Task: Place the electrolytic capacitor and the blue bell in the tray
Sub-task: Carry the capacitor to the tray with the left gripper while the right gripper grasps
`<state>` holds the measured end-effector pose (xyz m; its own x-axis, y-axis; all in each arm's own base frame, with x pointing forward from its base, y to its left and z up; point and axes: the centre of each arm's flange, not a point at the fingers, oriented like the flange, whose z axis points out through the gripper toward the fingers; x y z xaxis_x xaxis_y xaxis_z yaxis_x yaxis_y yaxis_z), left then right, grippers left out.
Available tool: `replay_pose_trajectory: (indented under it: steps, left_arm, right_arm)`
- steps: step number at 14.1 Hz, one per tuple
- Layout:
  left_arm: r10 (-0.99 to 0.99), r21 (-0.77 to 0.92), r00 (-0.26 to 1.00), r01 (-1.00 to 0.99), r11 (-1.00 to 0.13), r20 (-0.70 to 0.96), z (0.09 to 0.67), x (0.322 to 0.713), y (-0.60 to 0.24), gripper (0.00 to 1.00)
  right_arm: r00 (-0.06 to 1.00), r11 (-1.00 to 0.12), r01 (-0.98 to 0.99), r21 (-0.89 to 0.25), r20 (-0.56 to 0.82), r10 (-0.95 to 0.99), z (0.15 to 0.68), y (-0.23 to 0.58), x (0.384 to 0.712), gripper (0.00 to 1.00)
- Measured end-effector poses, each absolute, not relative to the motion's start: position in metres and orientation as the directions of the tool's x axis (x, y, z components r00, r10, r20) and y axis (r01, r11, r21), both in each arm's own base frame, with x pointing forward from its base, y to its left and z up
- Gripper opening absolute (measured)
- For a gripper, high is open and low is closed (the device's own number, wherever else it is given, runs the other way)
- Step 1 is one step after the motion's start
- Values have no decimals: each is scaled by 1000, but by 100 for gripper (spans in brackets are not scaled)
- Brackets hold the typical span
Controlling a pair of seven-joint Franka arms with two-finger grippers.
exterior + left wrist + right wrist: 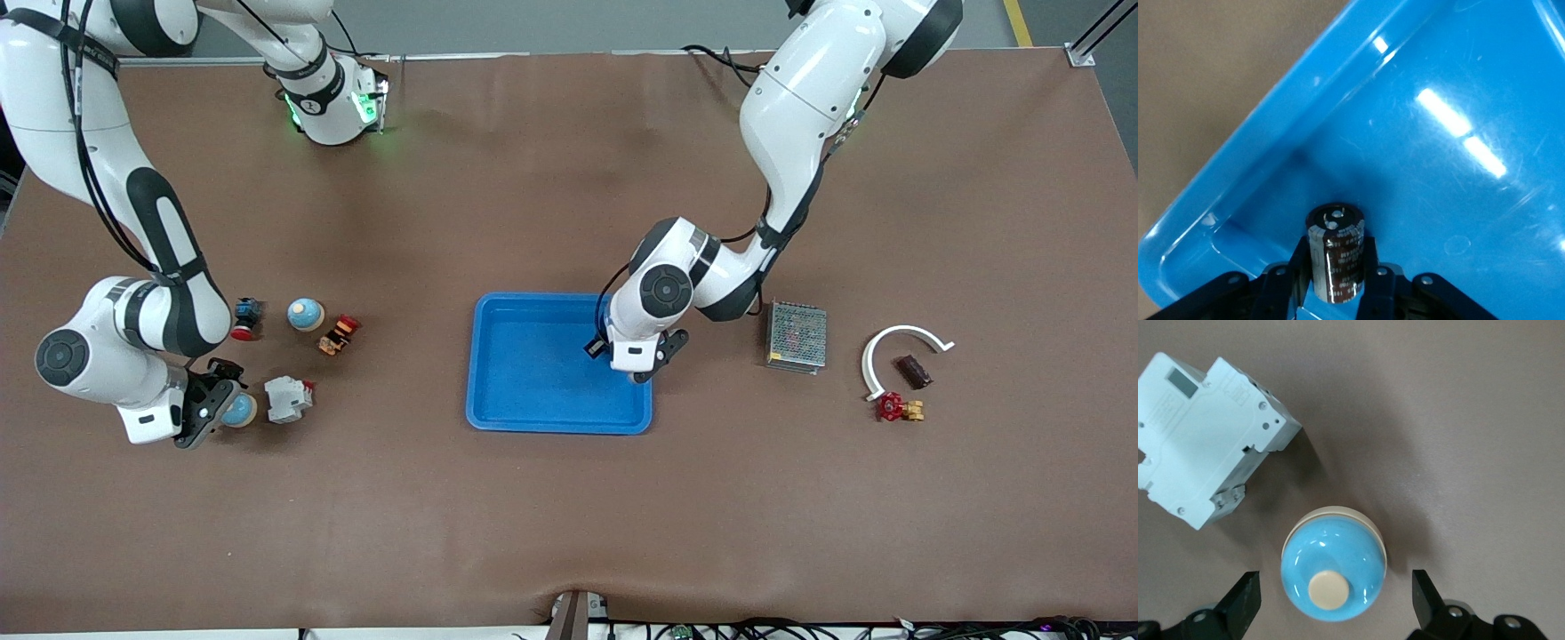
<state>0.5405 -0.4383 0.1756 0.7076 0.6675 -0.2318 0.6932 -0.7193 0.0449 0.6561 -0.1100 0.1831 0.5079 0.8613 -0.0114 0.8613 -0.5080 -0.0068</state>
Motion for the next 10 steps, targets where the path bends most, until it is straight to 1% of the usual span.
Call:
replay_pose_trajectory:
  steps: [1, 2, 5, 6, 8, 9, 10]
  left_arm:
    - [672, 37, 705, 696, -717, -229, 176, 543, -435, 34]
    - [676, 28, 702, 698, -716, -226, 176, 546, -431, 39]
    - [680, 9, 699, 699, -715, -223, 192, 556, -427, 67]
    - [677, -1, 702, 694, -720, -220, 205, 561, -426, 78]
    - [663, -9, 724, 674, -739, -191, 238, 572, -425, 96]
    - [654, -2, 738, 663, -749, -166, 255, 577, -424, 100]
    - [645, 6, 752, 651, -759, -134, 270, 581, -422, 100]
  right_arm:
    - [506, -506, 862, -3, -9, 862, 179, -108, 656, 100]
    - [504, -504, 863, -1, -6, 863, 176, -107, 655, 100]
    - [503, -503, 864, 0, -5, 864, 174, -106, 655, 100]
    - [503, -503, 864, 0, -5, 864, 174, -106, 655, 100]
    - [504, -504, 864, 0, -4, 864, 174, -105, 655, 100]
    - [504, -504, 864, 0, -4, 864, 174, -105, 655, 100]
    - [506, -506, 863, -1, -2, 863, 173, -105, 655, 100]
